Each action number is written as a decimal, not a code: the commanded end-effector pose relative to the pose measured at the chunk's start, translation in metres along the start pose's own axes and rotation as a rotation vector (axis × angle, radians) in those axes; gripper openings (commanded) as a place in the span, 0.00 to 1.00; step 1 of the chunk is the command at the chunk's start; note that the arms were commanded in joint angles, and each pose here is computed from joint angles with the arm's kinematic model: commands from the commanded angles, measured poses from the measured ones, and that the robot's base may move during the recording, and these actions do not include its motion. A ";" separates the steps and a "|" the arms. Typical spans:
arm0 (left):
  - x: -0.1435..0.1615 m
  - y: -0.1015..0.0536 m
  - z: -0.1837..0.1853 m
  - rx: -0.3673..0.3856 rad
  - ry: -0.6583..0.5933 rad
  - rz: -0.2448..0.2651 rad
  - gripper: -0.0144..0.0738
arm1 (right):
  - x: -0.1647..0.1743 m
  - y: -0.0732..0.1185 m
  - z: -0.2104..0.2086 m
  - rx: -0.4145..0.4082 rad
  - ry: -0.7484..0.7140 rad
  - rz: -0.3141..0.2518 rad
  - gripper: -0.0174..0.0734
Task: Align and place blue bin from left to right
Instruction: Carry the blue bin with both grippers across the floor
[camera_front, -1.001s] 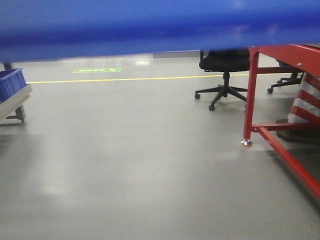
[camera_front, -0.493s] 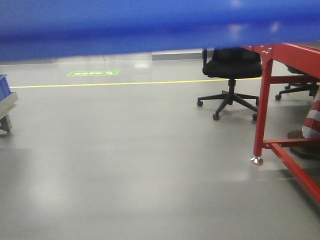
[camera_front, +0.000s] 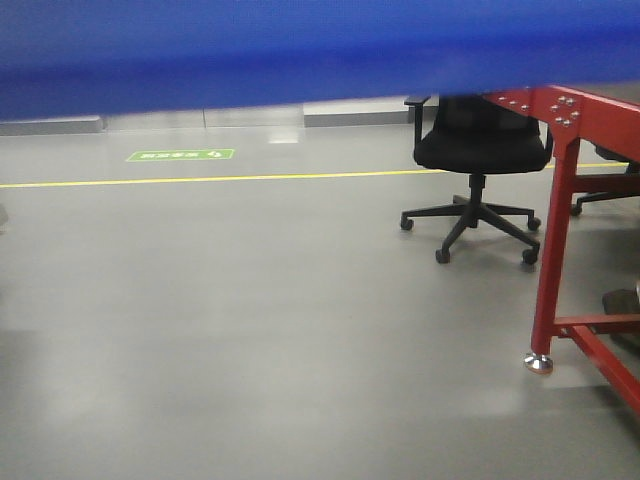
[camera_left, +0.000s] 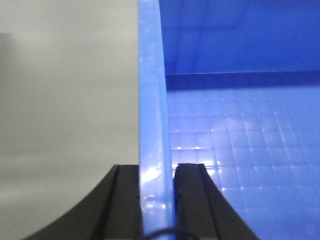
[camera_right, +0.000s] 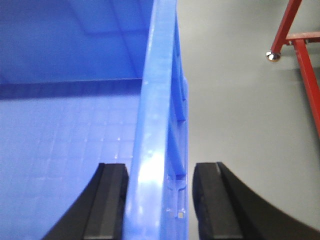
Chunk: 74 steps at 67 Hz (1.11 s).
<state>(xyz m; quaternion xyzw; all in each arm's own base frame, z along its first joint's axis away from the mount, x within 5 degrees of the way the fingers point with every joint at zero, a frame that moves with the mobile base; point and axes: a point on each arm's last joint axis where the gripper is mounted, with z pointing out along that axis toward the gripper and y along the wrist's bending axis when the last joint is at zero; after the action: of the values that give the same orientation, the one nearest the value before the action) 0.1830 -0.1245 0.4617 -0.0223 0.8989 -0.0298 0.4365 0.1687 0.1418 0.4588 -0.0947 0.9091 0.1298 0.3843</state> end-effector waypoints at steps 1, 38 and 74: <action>-0.005 -0.004 -0.008 0.075 -0.057 -0.002 0.04 | -0.010 0.000 -0.006 -0.024 -0.104 0.026 0.11; -0.006 -0.005 -0.008 0.086 -0.067 -0.002 0.04 | -0.010 0.000 -0.006 -0.024 -0.104 0.026 0.11; -0.006 -0.005 -0.008 0.086 -0.067 -0.002 0.04 | -0.010 0.000 -0.006 -0.024 -0.104 0.026 0.11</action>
<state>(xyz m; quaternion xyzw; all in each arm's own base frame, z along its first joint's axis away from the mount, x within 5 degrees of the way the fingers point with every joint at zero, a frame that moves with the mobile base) 0.1833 -0.1250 0.4622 -0.0210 0.8976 -0.0325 0.4390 0.1689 0.1416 0.4589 -0.0946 0.9089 0.1283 0.3854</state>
